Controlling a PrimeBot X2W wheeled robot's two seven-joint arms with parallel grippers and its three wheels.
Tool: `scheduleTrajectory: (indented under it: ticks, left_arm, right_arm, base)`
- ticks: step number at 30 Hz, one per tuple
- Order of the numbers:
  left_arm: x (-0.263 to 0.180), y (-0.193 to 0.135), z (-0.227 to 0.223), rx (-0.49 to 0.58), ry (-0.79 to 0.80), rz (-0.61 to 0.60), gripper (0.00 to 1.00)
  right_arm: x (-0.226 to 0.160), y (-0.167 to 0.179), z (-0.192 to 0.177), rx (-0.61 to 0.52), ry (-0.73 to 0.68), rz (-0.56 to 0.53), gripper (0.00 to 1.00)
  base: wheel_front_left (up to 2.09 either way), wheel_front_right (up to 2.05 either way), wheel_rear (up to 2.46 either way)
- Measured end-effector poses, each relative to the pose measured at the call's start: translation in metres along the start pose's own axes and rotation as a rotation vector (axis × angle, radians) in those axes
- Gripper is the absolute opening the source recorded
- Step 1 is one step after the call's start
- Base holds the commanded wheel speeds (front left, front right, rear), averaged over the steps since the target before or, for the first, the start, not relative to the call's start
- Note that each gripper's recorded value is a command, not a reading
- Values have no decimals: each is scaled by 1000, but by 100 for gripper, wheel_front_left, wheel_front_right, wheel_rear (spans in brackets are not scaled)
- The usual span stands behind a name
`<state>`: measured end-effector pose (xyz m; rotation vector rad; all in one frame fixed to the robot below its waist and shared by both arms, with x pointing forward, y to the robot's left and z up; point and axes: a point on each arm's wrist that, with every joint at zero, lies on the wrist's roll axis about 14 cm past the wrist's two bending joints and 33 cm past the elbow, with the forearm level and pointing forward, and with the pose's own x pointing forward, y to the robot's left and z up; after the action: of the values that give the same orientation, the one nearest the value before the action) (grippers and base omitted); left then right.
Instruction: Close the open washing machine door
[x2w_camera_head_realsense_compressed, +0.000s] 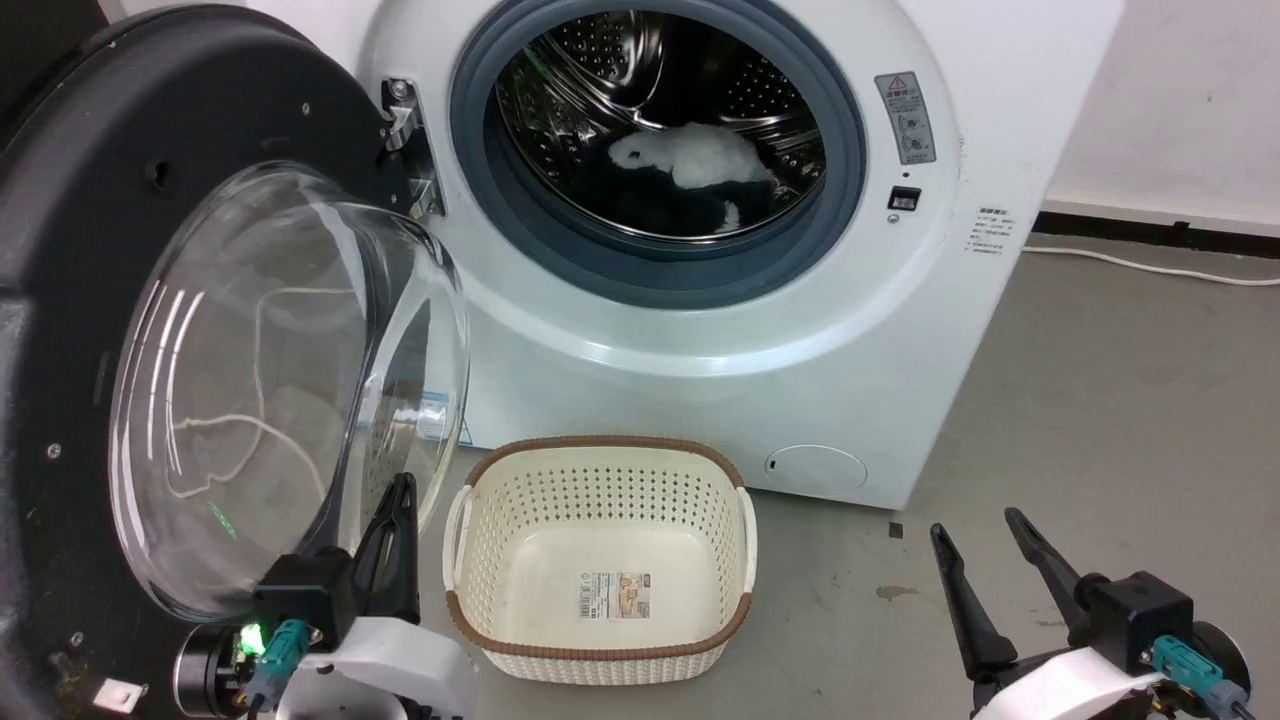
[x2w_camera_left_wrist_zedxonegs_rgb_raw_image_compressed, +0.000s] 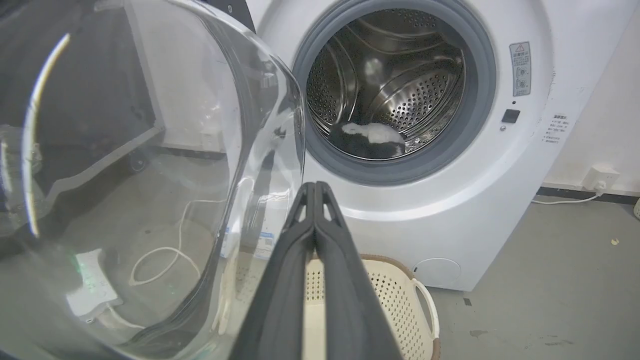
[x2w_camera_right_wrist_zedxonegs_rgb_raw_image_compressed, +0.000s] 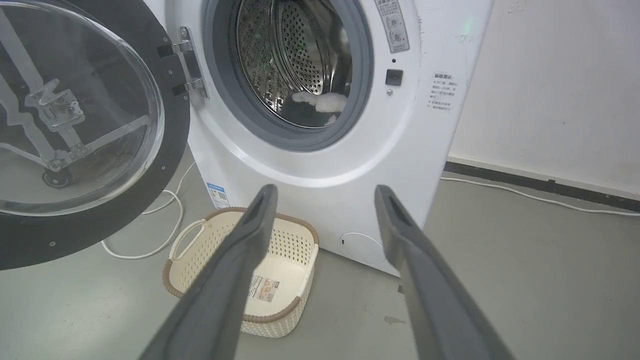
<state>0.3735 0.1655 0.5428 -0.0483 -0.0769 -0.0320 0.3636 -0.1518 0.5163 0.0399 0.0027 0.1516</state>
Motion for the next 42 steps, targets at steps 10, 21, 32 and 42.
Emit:
scheduleTrajectory:
  ticks: [10, 21, 32, 42]
  left_arm:
    - [-6, 20, 47, -30, -156, 59, 0]
    - [-37, 98, 137, -1, -454, 293, 0]
    - [-110, 199, 151, -1, -541, 656, 0]
    - [-121, 237, 63, -2, -205, 700, 0]
  right_arm:
    - [5, 12, 1, 34, -18, 35, 100]
    - [11, 33, -6, 70, -11, 100, 100]
    - [18, 52, -12, 107, -6, 156, 100]
    - [24, 62, -25, 132, 25, 185, 100]
  base:
    - [0, 0, 0]
    - [0, 0, 0]
    - [0, 0, 0]
    - [0, 0, 0]
